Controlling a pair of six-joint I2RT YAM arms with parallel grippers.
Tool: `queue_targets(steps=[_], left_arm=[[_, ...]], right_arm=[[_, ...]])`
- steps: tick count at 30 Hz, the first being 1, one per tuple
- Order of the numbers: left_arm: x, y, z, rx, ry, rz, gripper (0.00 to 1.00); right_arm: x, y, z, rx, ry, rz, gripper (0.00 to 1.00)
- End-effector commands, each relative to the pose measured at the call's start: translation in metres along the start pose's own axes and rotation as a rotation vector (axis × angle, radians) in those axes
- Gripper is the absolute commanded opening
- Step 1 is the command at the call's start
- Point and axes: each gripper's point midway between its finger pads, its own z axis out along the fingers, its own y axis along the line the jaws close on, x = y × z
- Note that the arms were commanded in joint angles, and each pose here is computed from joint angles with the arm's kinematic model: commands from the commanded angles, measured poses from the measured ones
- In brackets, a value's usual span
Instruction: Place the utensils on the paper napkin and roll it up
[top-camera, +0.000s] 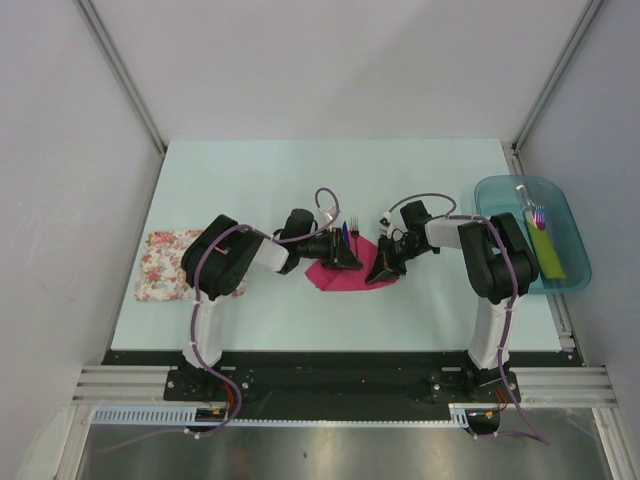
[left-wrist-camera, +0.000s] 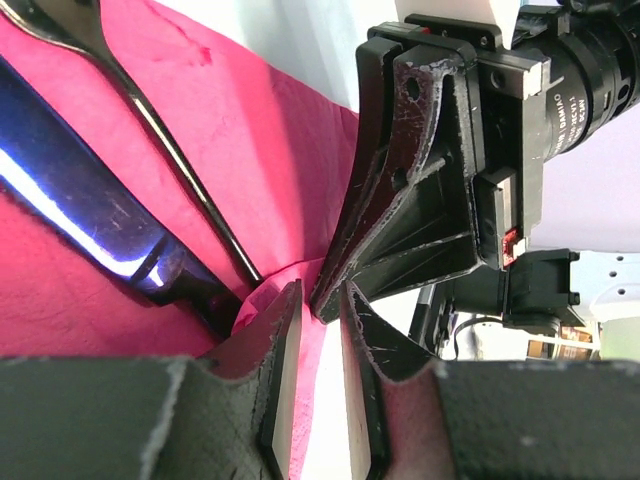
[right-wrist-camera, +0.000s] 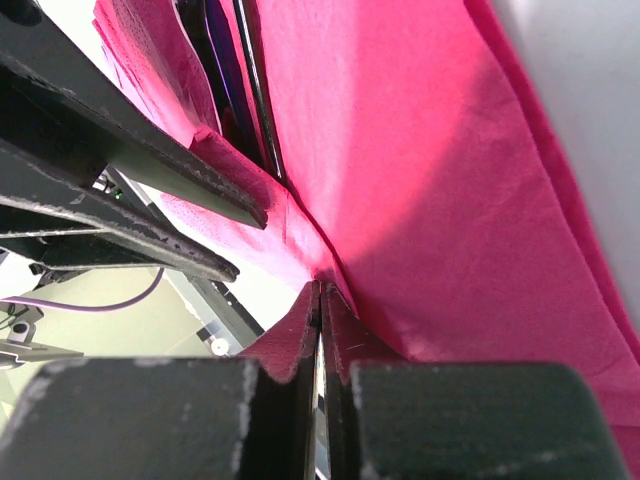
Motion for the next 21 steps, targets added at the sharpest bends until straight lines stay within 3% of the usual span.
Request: queue_targets(steps=[1, 5, 11, 16, 20, 21], left_arm=[[-0.007, -0.007, -0.002, 0.004, -0.006, 0.033, 0.25], [-0.004, 0.003, 0.001, -0.024, 0.002, 0.014, 0.24], [-0.002, 0.010, 0.001, -0.045, 0.003, 0.006, 0.23], [-0.001, 0.013, 0.002, -0.056, 0.012, 0.009, 0.24], [0.000, 0.015, 0.003, -0.058, 0.021, 0.016, 0.24], [0.000, 0.016, 0.003, -0.060, 0.019, 0.016, 0.24]], right_arm=[[0.000, -0.014, 0.002, 0.041, -0.008, 0.015, 0.03], [0.000, -0.002, -0.001, 0.000, -0.010, -0.007, 0.05], [-0.014, 0.028, -0.022, -0.041, -0.079, -0.087, 0.16], [-0.029, 0.035, -0.049, -0.026, -0.147, -0.104, 0.38], [-0.036, 0.012, -0.074, 0.061, -0.197, -0.079, 0.55], [-0.039, 0.001, -0.082, 0.087, -0.217, -0.058, 0.67]])
